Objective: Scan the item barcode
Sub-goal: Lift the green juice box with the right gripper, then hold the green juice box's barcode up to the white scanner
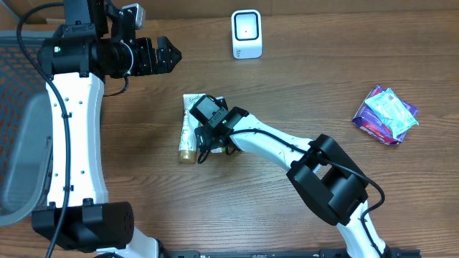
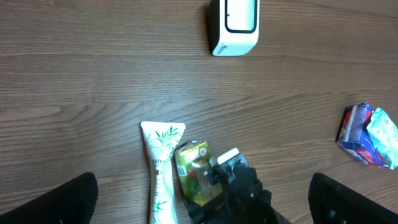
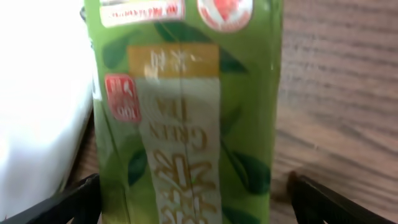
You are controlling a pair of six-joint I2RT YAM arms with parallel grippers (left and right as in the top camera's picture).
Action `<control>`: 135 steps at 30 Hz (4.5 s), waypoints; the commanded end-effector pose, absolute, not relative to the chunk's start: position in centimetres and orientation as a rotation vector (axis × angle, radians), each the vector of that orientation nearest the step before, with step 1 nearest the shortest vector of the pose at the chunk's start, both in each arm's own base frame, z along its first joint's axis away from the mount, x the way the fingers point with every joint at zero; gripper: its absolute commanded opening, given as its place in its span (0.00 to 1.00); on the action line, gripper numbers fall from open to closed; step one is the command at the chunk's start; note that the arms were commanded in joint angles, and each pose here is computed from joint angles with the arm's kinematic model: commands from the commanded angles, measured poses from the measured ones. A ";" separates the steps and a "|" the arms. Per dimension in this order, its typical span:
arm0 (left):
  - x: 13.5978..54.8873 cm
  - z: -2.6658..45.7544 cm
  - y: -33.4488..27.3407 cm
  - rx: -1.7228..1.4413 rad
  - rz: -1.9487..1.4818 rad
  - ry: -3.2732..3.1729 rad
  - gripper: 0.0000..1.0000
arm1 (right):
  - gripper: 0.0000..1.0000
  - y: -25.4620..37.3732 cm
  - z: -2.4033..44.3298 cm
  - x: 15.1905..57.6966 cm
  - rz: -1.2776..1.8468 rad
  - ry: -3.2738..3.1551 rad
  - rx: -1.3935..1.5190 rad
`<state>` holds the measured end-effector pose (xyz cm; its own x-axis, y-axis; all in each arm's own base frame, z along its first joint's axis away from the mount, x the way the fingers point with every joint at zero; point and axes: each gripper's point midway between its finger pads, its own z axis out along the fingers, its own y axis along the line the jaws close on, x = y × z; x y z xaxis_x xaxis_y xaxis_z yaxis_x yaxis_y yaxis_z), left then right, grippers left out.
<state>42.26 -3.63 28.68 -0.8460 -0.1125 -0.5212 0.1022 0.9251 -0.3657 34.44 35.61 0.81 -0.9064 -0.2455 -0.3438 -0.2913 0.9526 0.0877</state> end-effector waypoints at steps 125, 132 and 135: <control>42.3 28.6 -3.9 -0.006 -0.526 2.529 1.00 | 0.04 18.7 35.5 50.1 -0.293 1.979 -0.247; 42.3 28.6 -3.9 -0.006 -0.526 2.529 0.99 | 0.04 20.0 31.5 56.4 -0.654 1.835 -0.449; 42.3 28.6 -3.9 -0.006 -0.525 2.528 0.99 | 0.04 20.5 27.9 58.7 -0.774 1.816 -0.595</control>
